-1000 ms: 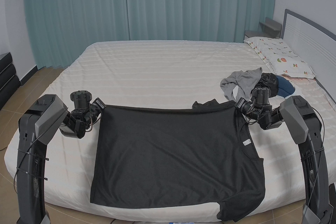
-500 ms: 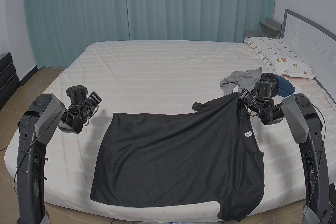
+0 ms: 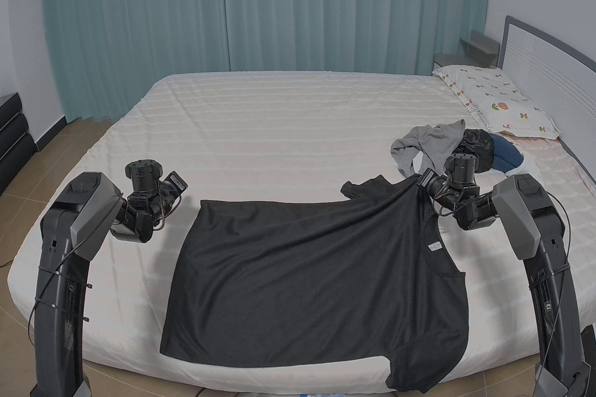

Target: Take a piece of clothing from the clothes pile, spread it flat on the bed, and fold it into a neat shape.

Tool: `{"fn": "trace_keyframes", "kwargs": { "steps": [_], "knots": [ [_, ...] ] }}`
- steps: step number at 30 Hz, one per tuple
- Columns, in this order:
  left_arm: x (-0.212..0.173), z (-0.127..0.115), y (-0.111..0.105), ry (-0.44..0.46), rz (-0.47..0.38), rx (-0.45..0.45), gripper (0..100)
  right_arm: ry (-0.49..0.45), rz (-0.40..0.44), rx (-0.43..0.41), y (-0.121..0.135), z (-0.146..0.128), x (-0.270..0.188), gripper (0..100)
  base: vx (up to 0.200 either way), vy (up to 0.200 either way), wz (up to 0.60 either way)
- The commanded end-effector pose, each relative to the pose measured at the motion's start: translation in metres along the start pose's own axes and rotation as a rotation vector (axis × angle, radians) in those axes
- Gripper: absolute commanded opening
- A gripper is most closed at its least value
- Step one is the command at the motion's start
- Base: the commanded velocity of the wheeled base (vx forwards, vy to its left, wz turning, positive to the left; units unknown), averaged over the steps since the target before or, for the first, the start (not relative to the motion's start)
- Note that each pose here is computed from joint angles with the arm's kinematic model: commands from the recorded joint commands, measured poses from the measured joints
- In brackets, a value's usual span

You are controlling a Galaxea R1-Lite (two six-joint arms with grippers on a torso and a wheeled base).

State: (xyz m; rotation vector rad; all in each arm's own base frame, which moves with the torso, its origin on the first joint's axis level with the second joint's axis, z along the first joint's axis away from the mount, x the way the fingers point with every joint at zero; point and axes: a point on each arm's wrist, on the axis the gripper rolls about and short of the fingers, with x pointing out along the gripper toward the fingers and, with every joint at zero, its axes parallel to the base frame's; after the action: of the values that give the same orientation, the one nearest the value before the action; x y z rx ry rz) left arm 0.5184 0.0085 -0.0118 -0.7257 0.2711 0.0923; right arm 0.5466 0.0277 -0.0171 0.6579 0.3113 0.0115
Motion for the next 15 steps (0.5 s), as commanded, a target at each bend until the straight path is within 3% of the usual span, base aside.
{"fn": "trace_keyframes", "kwargs": {
  "steps": [1, 10, 15],
  "knots": [
    [0.0, -0.008, -0.003, 0.027, 0.005, 0.001, 100, 0.019, -0.015, 0.001, -0.005, -0.007, 0.0, 0, 0.0, 0.0, 0.0],
    [0.001, -0.018, -0.017, 0.124, -0.032, 0.005, 100, 0.036, -0.021, 0.0, -0.003, -0.008, -0.005, 0, 0.0, 0.0, 0.0],
    [0.003, -0.036, -0.026, 0.188, -0.025, 0.014, 100, 0.05, -0.023, -0.001, -0.002, -0.014, -0.006, 0, 0.0, 0.0, 0.0]
  ]
}}
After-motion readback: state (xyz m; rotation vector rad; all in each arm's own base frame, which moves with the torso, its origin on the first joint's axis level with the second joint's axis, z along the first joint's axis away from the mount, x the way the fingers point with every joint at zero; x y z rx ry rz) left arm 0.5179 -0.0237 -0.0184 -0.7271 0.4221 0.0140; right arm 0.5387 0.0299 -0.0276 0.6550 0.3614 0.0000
